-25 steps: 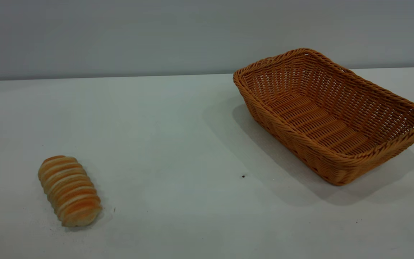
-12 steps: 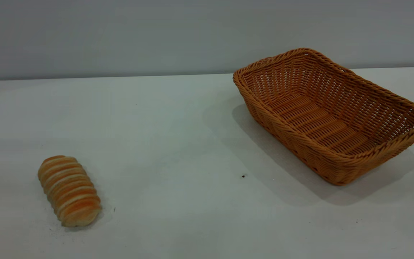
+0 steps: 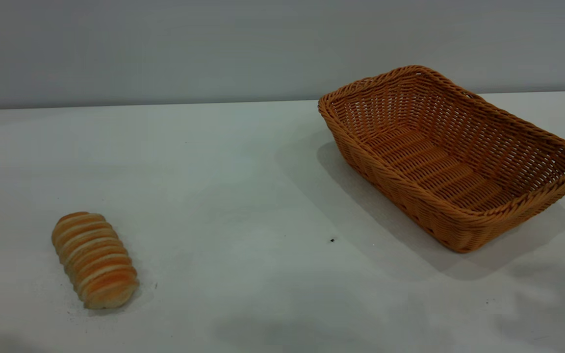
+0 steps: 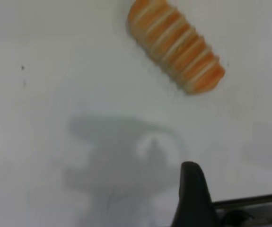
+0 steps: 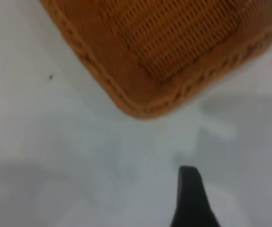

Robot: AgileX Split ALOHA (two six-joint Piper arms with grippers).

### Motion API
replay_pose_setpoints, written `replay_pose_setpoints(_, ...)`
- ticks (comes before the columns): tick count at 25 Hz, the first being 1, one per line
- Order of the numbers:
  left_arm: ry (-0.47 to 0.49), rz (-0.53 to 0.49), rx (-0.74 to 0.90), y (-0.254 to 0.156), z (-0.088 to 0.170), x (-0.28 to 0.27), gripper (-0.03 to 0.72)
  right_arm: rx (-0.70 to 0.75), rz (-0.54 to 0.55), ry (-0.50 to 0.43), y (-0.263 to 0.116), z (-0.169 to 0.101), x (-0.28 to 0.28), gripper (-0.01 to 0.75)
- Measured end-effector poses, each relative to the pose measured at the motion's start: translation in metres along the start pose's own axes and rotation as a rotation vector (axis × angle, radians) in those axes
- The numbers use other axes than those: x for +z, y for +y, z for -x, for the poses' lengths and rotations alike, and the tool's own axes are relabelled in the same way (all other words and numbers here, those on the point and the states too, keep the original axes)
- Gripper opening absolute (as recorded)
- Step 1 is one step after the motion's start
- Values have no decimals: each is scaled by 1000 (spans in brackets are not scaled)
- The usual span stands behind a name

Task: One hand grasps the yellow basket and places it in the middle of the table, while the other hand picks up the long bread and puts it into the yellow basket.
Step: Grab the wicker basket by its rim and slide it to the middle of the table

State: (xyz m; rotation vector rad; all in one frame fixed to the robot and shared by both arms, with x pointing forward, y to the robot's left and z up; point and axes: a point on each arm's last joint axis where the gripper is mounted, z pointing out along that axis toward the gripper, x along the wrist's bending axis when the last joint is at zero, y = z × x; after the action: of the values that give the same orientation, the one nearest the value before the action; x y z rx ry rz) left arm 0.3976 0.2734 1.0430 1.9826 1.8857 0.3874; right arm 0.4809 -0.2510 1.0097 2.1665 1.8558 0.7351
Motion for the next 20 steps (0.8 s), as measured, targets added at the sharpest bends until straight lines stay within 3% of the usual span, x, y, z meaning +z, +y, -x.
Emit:
replay_pose_setpoints(8, -13, -1, -10, 0, 1, 0, 526, 194, -89, -54, 35, -7, 45, 544)
replay_pose_setpoints(13, -14, -12, -11, -1, 1, 0, 526, 270, -128, -128, 34, 1, 72, 544)
replay_pose_setpoints(20, -13, -18, -11, -2, 1, 0, 526, 354, -189, -137, 26, 5, 113, 544)
